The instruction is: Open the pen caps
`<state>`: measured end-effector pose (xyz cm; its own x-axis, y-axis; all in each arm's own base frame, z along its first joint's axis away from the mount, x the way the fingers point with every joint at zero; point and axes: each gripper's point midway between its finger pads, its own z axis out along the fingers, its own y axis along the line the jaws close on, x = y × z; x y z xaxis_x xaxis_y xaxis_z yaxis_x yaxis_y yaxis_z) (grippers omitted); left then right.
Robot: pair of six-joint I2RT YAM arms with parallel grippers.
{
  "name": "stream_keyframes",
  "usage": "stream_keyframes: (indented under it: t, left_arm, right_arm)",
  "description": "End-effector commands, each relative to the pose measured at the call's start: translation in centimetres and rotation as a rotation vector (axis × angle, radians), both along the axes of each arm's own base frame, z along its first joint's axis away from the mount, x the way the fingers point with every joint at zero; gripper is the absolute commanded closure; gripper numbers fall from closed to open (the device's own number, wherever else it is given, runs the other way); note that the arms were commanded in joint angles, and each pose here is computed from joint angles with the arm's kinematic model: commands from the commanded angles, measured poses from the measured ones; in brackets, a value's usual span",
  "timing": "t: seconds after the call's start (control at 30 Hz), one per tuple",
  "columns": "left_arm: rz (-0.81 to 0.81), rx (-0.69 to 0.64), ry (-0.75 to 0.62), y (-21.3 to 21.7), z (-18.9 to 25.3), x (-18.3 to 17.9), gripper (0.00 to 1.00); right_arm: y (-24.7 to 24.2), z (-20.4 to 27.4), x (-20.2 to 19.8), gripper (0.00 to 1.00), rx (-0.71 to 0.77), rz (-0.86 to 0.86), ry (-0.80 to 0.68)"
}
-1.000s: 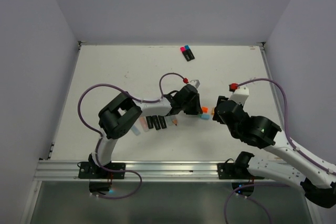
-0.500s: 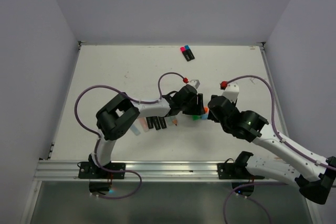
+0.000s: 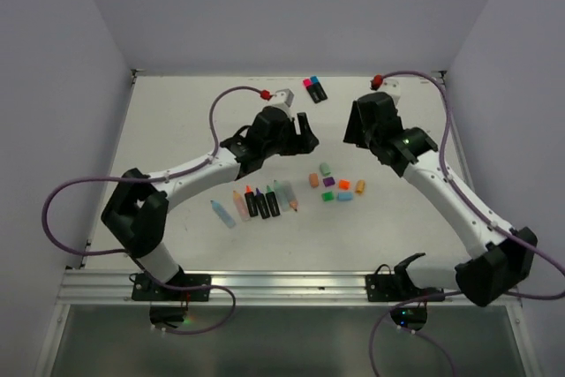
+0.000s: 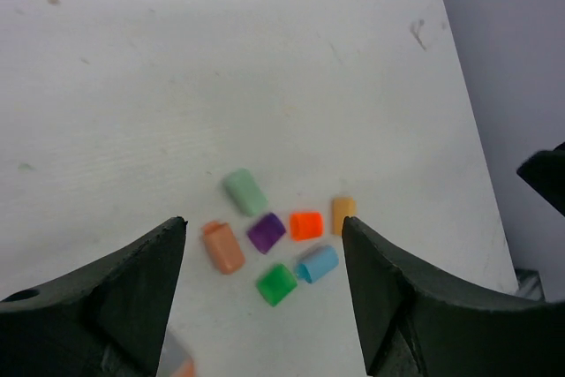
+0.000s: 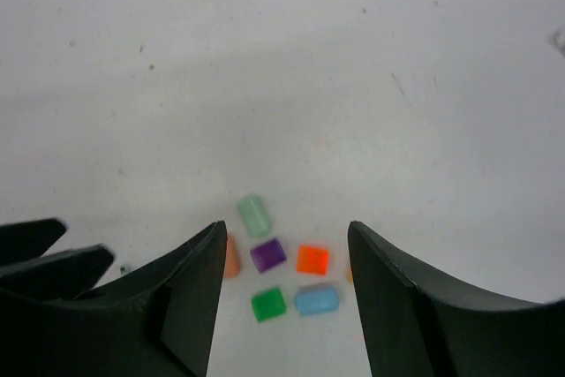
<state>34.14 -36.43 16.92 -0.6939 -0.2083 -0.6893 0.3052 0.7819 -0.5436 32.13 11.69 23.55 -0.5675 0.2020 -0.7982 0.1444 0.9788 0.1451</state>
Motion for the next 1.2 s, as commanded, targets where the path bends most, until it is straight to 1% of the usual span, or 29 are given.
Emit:
stream_keyframes:
  t: [0.0,0.03,0.07,0.1,0.13,0.17,0.2,0.23,0.27,0.3,0.33,0.37,0.4,0.43,0.5,0.53,0.6,0.63,0.67,0.7,0.73,0.8,0.83,0.87,0.97,1.17]
  left_arm:
    - [0.141,0.087,-0.095,5.8,2.5,2.5,0.25]
    - [0.158,0.097,-0.110,6.5,3.0,2.6,0.25]
    - [0.177,0.114,-0.141,7.4,4.0,2.7,0.24]
    - [0.190,0.118,-0.155,7.9,4.5,2.9,0.24]
    - [0.198,0.125,-0.165,8.2,4.8,2.9,0.23]
    - [0.213,0.136,-0.178,8.8,5.3,2.8,0.23]
    - [0.218,0.140,-0.180,9.1,5.4,2.8,0.23]
    - [0.219,0.142,-0.184,9.3,5.5,2.8,0.23]
    - [0.220,0.136,-0.188,9.6,5.7,2.7,0.22]
    - [0.215,0.135,-0.188,9.7,5.5,2.6,0.22]
    - [0.209,0.139,-0.179,9.9,4.8,2.4,0.22]
    - [0.202,0.128,-0.180,9.9,4.8,2.3,0.22]
    - [0.197,0.125,-0.178,9.9,4.6,2.3,0.22]
    - [0.190,0.127,-0.172,10.0,4.1,2.1,0.22]
    - [0.181,0.113,-0.169,9.9,3.7,2.1,0.22]
    - [0.176,0.105,-0.166,9.9,3.3,2.0,0.22]
    - [0.169,0.094,-0.164,9.8,3.0,2.0,0.22]
    - [0.166,0.098,-0.157,9.9,2.5,1.9,0.22]
    - [0.160,0.070,-0.177,9.5,3.0,2.2,0.22]
    - [0.157,0.070,-0.175,9.4,2.9,2.3,0.22]
    - [0.156,0.074,-0.171,9.4,2.6,2.4,0.22]
    - [0.161,0.074,-0.168,9.7,2.4,2.6,0.22]
    - [0.161,0.074,-0.166,9.8,2.2,2.7,0.22]
    - [0.165,0.066,-0.167,9.9,2.2,3.0,0.22]
    - [0.159,0.052,-0.153,10.0,1.7,3.1,0.22]
    - [0.144,0.031,-0.133,9.9,1.0,2.8,0.23]
  right_arm:
    - [3.1,0.1,6.2,0.39,-0.048,0.122,-0.038]
    - [3.3,0.0,7.5,0.36,-0.087,0.151,-0.044]
    - [4.8,1.4,9.6,0.31,-0.066,0.191,-0.098]
    - [5.5,-0.6,11.5,0.28,-0.088,0.214,-0.069]
    - [6.4,0.9,13.7,0.26,-0.097,0.244,-0.123]
    - [7.1,0.7,14.9,0.26,-0.102,0.274,-0.130]
    - [8.0,-2.0,16.7,0.25,-0.122,0.318,-0.087]
    - [8.6,-0.3,18.6,0.25,-0.145,0.340,-0.145]
    - [8.6,-0.4,19.9,0.25,-0.161,0.345,-0.156]
    - [9.0,-3.7,21.6,0.24,-0.191,0.360,-0.112]
    - [9.2,-2.1,23.3,0.23,-0.202,0.363,-0.158]
    - [8.4,-3.0,24.7,0.22,-0.206,0.352,-0.150]
    - [8.8,-5.6,25.9,0.22,-0.192,0.383,-0.117]
    - [9.0,-4.7,27.5,0.20,-0.175,0.384,-0.154]
    - [7.8,-5.8,29.4,0.17,-0.173,0.383,-0.148]
    - [8.0,-7.2,30.7,0.13,-0.156,0.406,-0.145]
    - [8.1,-8.4,31.8,0.09,-0.195,0.449,-0.149]
    - [8.3,-9.3,32.6,0.04,-0.201,0.464,-0.155]
    - [8.4,-9.8,33.0,0.03,-0.205,0.479,-0.159]
    - [8.2,-10.0,33.4,0.02,-0.217,0.481,-0.171]
    - [9.2,-10.7,33.7,0.01,-0.195,0.521,-0.188]
    - [9.5,-10.5,34.4,0.01,-0.178,0.530,-0.215]
    - [9.6,-11.0,34.5,0.02,-0.169,0.531,-0.210]
    - [10.2,-11.7,34.5,0.02,-0.147,0.567,-0.205]
    - [10.7,-11.8,34.7,0.02,-0.128,0.587,-0.212]
    - [10.4,-13.5,35.2,0.02,-0.114,0.578,-0.200]
